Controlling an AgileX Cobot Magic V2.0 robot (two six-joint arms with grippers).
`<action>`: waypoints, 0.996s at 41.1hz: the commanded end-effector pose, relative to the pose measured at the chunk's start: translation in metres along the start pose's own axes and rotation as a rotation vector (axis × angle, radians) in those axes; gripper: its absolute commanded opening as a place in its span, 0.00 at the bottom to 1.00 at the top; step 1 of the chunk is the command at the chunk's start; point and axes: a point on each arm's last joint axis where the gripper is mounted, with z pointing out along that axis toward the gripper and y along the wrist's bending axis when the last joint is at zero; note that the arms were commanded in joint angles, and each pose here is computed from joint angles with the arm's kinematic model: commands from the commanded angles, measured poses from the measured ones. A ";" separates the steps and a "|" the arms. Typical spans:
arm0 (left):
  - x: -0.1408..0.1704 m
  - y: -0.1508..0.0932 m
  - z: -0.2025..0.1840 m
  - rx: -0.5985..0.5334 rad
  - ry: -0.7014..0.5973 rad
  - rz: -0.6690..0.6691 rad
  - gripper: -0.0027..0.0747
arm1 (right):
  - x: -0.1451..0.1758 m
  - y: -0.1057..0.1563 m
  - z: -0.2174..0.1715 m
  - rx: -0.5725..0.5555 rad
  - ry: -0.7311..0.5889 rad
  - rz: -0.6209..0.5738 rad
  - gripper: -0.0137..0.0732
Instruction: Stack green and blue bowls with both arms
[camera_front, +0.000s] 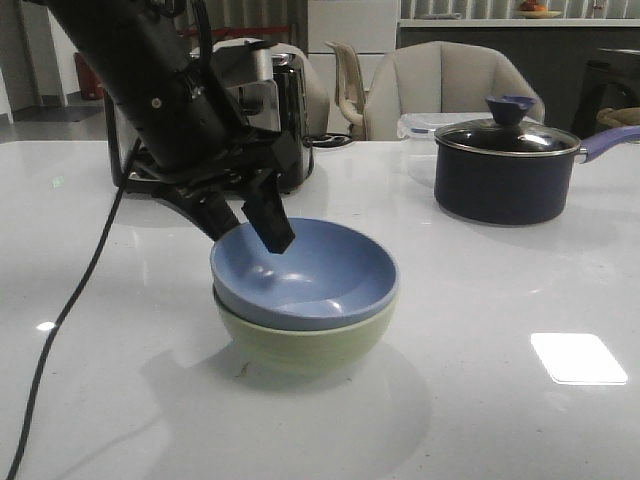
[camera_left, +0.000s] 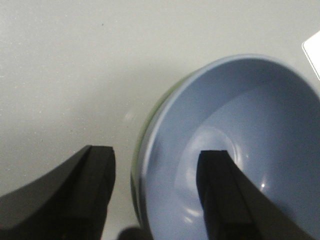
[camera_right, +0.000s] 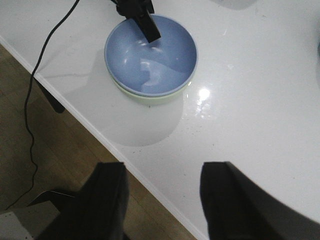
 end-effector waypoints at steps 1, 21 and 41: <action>-0.014 -0.021 -0.050 0.021 -0.141 0.031 0.60 | -0.012 -0.001 -0.006 0.013 -0.090 -0.012 0.67; 0.060 -0.062 -0.162 -0.003 -0.341 0.180 0.60 | -0.012 -0.001 -0.006 0.013 -0.090 -0.012 0.67; 0.165 -0.083 -0.210 -0.027 -0.502 0.237 0.60 | -0.012 -0.001 -0.006 0.013 -0.090 -0.012 0.67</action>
